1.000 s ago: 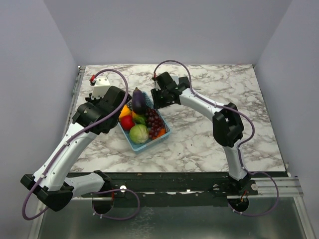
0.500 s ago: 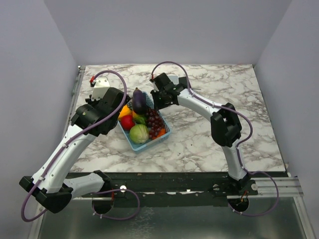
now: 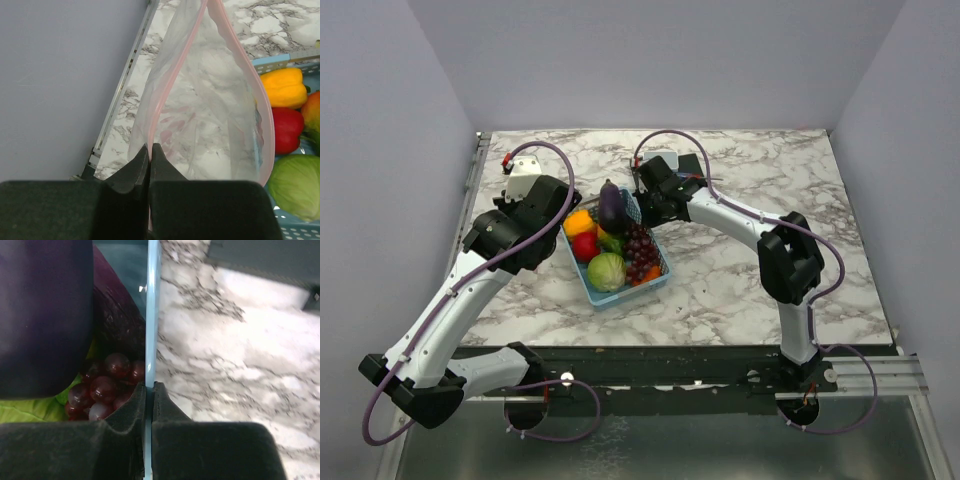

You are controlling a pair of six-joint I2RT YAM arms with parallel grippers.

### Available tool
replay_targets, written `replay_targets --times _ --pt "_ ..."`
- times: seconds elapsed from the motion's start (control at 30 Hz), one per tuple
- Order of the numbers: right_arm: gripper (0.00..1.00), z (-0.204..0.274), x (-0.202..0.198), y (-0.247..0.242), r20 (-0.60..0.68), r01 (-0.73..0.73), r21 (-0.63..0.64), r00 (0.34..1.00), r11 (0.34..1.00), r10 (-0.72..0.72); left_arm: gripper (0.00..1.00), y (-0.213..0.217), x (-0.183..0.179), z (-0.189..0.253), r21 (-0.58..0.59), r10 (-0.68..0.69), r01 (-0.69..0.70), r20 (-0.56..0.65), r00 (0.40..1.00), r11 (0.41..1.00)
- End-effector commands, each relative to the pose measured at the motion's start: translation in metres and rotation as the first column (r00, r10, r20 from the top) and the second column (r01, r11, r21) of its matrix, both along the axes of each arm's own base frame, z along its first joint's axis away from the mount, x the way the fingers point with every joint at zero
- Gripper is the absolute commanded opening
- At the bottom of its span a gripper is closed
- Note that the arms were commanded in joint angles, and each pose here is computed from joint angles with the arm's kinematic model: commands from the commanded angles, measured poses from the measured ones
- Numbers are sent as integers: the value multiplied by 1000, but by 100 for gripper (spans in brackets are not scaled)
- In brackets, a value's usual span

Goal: Place the food in the zip-top bag and seal the zipper
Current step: Adjust the bin at the center of the board.

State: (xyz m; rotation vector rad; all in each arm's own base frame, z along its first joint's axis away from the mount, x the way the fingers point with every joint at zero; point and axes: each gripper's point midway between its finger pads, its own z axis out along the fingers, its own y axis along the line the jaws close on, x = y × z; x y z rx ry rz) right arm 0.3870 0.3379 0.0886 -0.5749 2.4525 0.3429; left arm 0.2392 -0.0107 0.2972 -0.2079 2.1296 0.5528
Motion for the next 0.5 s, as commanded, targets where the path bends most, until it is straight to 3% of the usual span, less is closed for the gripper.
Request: replay_targets --times 0.0,0.47 --pt "1 -8 -21 -39 -9 18 -122 1000 992 -19 0 -6 2 -1 -41 -22 22 10 1000 999" --pt "1 -13 -48 -118 30 109 -194 994 975 -105 0 -21 10 -4 -105 -58 60 19 998 993"
